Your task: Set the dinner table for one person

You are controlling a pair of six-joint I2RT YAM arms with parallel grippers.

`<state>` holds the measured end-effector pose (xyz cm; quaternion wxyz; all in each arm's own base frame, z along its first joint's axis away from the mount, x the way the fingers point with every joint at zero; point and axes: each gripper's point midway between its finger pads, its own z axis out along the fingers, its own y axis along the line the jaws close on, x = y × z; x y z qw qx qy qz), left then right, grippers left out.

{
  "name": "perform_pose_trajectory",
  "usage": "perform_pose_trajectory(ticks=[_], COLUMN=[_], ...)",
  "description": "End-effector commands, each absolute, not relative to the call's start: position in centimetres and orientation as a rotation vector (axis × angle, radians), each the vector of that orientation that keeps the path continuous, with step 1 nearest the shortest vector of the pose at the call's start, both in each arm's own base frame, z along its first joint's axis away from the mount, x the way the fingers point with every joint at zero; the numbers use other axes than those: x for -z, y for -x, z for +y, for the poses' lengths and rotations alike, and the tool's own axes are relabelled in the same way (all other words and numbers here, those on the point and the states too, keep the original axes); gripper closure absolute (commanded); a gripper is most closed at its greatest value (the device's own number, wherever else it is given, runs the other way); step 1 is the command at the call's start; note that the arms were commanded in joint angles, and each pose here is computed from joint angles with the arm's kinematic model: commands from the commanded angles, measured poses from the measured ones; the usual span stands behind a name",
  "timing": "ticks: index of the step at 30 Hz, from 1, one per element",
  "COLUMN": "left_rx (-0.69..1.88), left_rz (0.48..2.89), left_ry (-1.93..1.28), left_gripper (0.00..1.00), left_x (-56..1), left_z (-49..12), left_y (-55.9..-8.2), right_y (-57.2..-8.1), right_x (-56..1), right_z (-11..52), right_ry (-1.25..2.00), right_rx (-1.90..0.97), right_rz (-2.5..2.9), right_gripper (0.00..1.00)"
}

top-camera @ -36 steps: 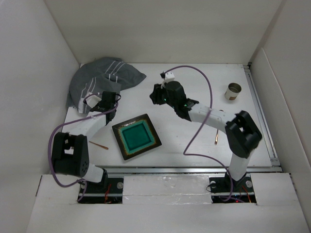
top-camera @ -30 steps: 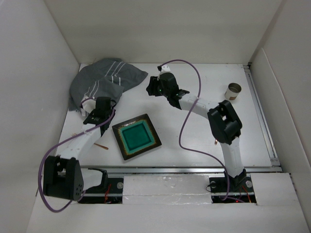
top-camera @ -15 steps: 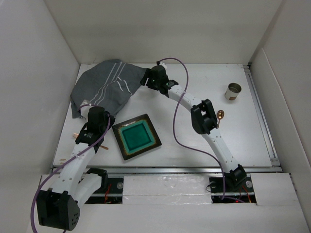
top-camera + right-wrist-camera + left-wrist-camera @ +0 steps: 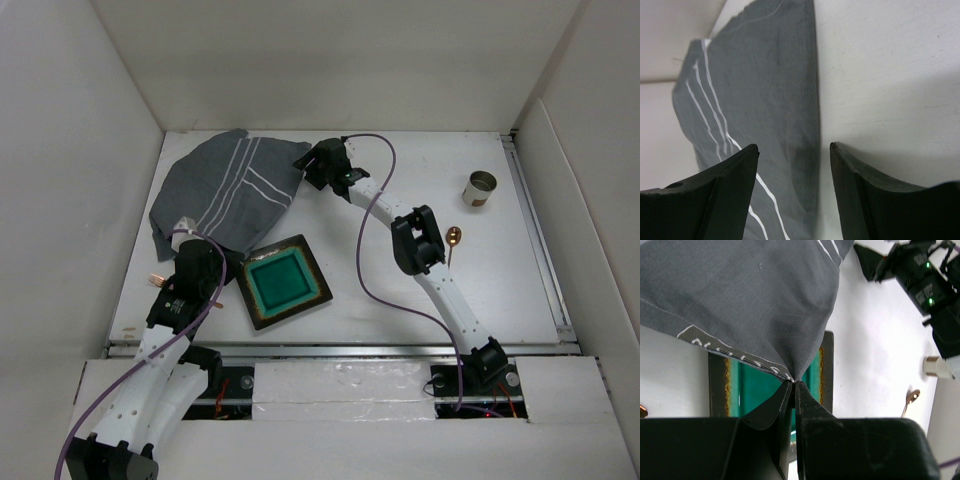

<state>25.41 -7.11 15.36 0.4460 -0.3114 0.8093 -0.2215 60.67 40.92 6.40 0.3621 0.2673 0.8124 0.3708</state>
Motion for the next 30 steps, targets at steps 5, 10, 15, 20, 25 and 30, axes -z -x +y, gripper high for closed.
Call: perform_pose_trajectory(ticks=[5, 10, 15, 20, 25, 30], left_rx=[0.557, 0.54, 0.516, 0.561, 0.587, 0.533], left_rz=[1.942, 1.915, 1.88, 1.837, 1.824, 1.824], left_ry=[0.703, 0.7, 0.711, 0.781, 0.829, 0.888], left_gripper=[1.0, 1.0, 1.0, 1.0, 1.0, 1.0], left_x=[-19.4, -20.9, -21.8, -21.3, -18.9, -19.5], left_z=[-7.1, -6.7, -6.2, -6.7, -7.7, -7.9], left_y=[-24.4, -24.5, -25.3, -26.9, -30.6, -34.5], right_y=[-61.8, -62.6, -63.6, -64.8, -64.0, -57.7], right_x=[-6.3, -7.2, -11.6, -17.1, -19.0, -15.0], right_z=[42.2, 41.4, 39.2, 31.7, 23.6, 20.8], right_ry=[-0.838, -0.848, -0.787, -0.726, -0.712, -0.713], right_rx=[-1.11, -1.103, -1.049, -0.879, -0.75, -0.718], right_rz=[2.014, 1.97, 1.831, 1.716, 1.665, 1.748], right_gripper=[0.39, 0.66, 0.98, 1.0, 1.0, 1.0])
